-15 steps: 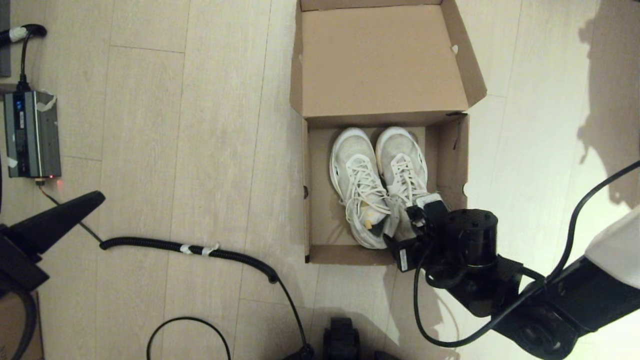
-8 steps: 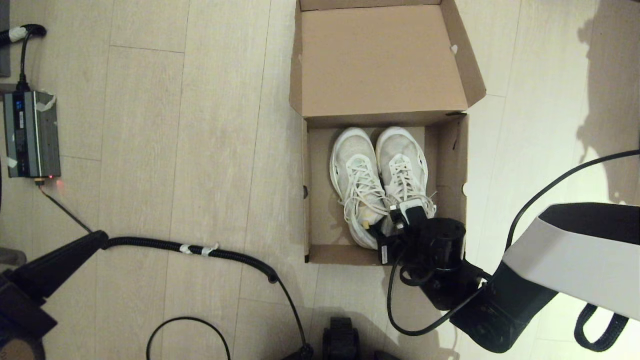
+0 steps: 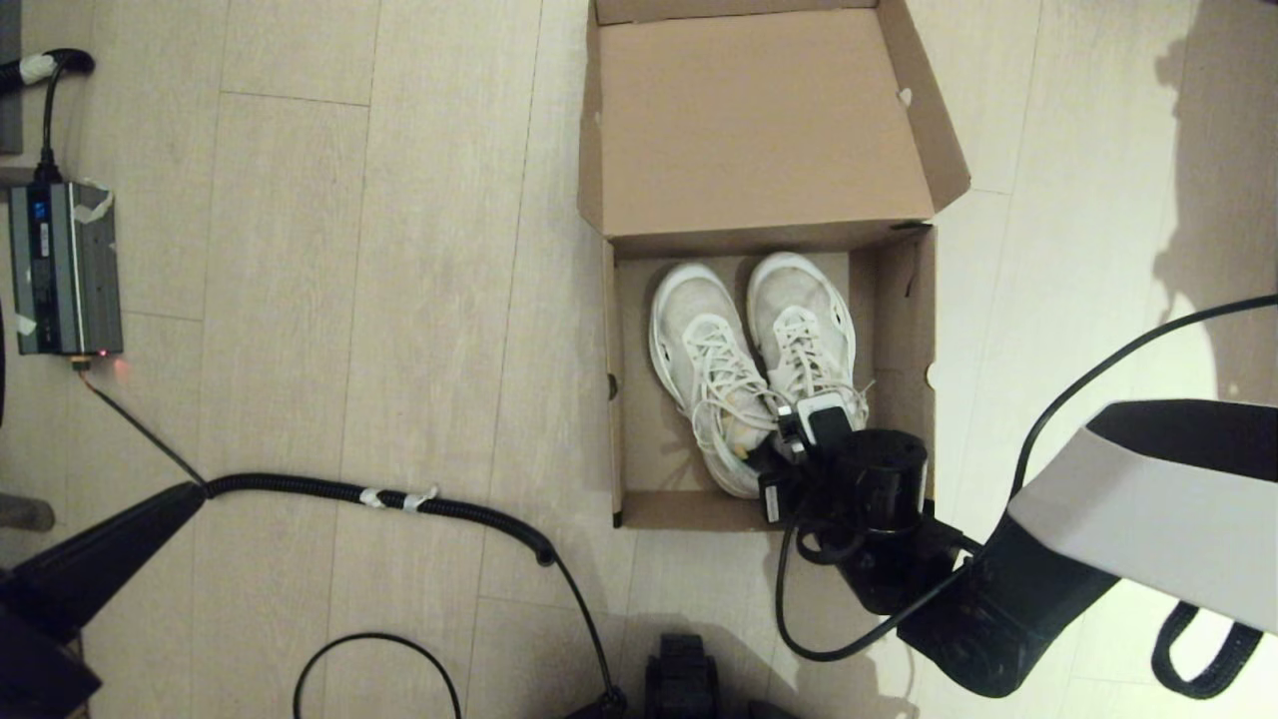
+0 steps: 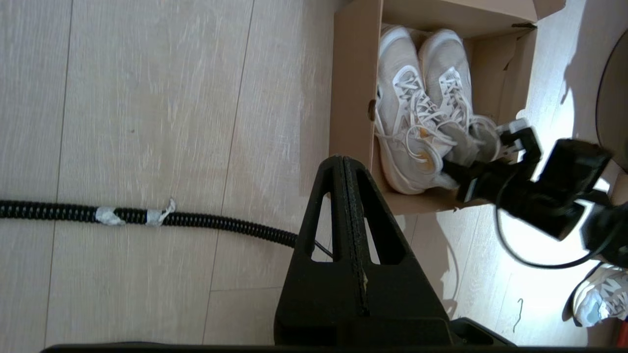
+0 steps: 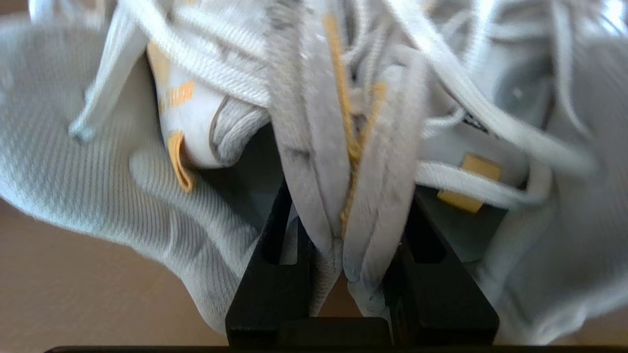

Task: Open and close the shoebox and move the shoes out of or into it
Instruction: Put the shoes out of the shoe box

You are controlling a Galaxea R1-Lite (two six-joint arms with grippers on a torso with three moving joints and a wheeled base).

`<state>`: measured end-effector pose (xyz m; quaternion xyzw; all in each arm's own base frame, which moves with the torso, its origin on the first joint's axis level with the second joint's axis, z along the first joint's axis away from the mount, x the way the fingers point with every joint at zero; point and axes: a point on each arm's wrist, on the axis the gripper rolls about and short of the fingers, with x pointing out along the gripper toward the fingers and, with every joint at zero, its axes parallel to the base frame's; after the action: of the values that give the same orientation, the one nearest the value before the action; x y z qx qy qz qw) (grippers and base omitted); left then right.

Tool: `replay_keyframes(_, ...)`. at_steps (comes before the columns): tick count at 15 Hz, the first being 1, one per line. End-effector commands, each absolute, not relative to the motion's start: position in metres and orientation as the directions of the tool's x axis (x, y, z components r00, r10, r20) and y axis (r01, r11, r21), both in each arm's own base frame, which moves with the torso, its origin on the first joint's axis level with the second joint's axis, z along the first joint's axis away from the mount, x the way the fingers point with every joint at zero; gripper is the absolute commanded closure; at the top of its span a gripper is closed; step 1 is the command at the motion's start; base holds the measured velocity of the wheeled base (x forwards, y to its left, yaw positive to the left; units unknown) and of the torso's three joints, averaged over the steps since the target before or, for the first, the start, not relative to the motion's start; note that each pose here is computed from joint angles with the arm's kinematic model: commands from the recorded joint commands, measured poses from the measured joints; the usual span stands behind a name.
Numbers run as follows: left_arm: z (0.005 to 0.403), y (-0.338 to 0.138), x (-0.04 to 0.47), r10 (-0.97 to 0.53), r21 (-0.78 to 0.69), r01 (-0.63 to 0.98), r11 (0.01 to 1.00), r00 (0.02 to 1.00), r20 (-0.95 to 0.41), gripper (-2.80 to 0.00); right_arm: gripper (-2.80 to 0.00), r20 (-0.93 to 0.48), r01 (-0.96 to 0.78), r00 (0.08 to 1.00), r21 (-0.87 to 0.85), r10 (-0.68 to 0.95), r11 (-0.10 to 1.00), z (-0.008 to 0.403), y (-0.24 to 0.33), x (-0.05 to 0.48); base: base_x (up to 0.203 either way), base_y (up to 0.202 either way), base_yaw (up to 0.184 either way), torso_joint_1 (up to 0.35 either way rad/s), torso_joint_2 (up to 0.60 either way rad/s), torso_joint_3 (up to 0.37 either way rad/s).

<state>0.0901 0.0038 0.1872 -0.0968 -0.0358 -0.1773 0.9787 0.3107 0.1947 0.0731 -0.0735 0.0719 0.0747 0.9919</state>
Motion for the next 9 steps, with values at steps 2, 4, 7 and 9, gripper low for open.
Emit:
replay_keyframes(2, 0.191, 0.003, 0.086, -0.343, -0.161, 0.362, 0.918, 0.930, 0.134, 0.00, 0.00, -0.092, -0.151, 0.986, -0.109, 0.141, 0.983, 0.120, 0.186, 0.296, 0.000, 0.000, 0.000, 0.000, 0.00, 0.000)
replay_keyframes(4, 0.193, 0.002, 0.081, -0.344, -0.148, 0.366, 0.919, 0.926, 0.155, 0.00, 0.00, -0.102, -0.156, 0.984, -0.111, 0.145, 0.981, 0.144, 0.178, 0.283, 0.000, 0.000, 0.000, 0.000, 0.00, 0.000)
replay_keyframes(7, 0.195, 0.000, 0.068, -0.343, -0.129, 0.370, 0.920, 0.920, 0.188, 0.00, 0.00, -0.137, -0.180, 0.977, -0.103, 0.165, 0.978, 0.176, 0.166, 0.257, 0.000, 0.000, 0.000, 0.000, 0.00, 0.000)
replay_keyframes(9, 0.191, -0.002, 0.057, -0.343, -0.134, 0.369, 0.920, 0.922, 0.179, 0.00, 0.00, -0.168, -0.220, 0.965, -0.093, 0.202, 0.971, 0.198, 0.159, 0.236, 0.000, 0.000, 0.000, 0.000, 0.00, 0.000)
